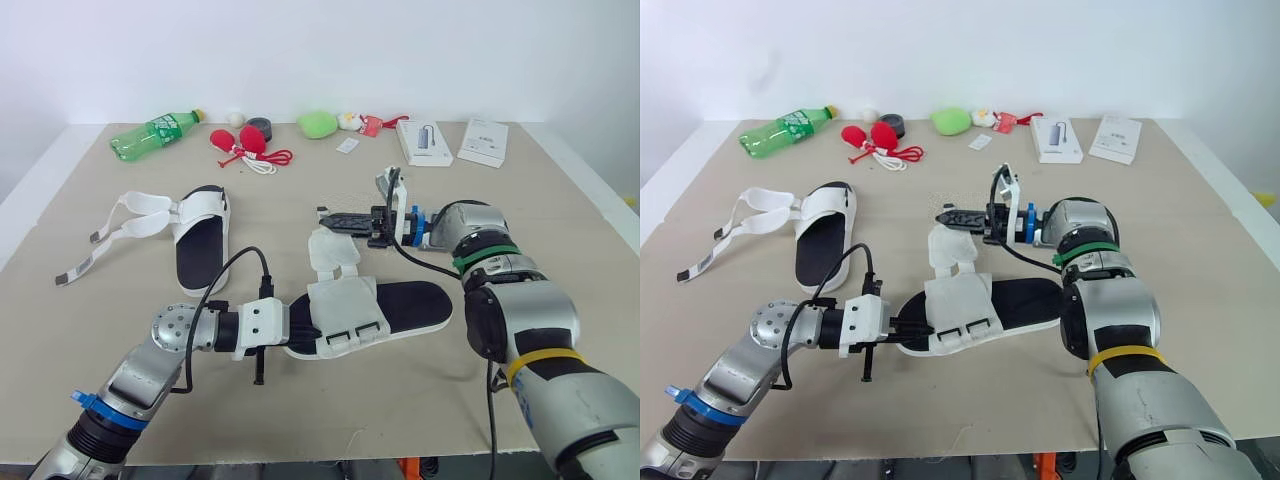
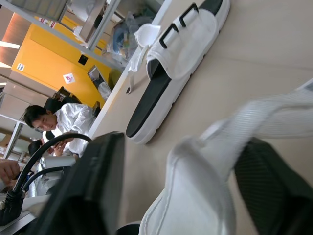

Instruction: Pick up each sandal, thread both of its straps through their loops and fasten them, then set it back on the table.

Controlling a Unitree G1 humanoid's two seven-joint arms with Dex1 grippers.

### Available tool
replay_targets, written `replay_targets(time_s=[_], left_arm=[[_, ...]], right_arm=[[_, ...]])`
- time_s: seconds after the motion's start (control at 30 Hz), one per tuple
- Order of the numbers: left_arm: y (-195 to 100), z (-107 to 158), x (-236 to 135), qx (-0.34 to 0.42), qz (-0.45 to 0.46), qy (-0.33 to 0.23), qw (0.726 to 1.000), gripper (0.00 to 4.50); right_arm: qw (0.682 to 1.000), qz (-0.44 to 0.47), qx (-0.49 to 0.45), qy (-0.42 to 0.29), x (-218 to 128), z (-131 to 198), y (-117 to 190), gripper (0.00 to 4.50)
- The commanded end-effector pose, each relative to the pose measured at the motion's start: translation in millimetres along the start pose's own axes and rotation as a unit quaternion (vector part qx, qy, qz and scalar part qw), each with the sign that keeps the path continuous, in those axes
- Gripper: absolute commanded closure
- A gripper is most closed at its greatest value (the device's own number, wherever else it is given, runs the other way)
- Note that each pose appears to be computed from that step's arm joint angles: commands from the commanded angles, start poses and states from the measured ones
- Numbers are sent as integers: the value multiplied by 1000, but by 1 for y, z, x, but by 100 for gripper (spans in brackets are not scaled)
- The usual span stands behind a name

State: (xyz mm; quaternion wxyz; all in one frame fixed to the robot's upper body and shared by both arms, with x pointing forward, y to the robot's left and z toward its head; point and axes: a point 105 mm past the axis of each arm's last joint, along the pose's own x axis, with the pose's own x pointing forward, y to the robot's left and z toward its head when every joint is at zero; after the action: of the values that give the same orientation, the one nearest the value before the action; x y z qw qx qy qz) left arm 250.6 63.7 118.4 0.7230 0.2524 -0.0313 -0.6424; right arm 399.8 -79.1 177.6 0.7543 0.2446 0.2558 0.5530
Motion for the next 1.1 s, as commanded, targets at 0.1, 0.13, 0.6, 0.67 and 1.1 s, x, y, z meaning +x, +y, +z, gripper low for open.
replay_targets(time_s=[0.1, 0.13, 0.6, 0.67, 1.1], left_arm=[[0, 6, 0, 12, 0, -6, 1000, 450], [0, 6, 0, 12, -1, -6, 1000, 450], [0, 6, 2, 12, -8, -9, 1000, 450], [1, 6, 2, 13, -7, -8, 1000, 450], [11, 5, 2, 0, 17, -13, 1000, 450]], right_arm=[[998, 21, -54, -20, -3, 22, 14, 368], [998, 21, -64, -19, -4, 23, 14, 405], [936, 61, -344, -30, -5, 27, 25, 449], [914, 83, -393, -54, -7, 31, 36, 449], [632, 179, -750, 77, -24, -45, 56, 449]])
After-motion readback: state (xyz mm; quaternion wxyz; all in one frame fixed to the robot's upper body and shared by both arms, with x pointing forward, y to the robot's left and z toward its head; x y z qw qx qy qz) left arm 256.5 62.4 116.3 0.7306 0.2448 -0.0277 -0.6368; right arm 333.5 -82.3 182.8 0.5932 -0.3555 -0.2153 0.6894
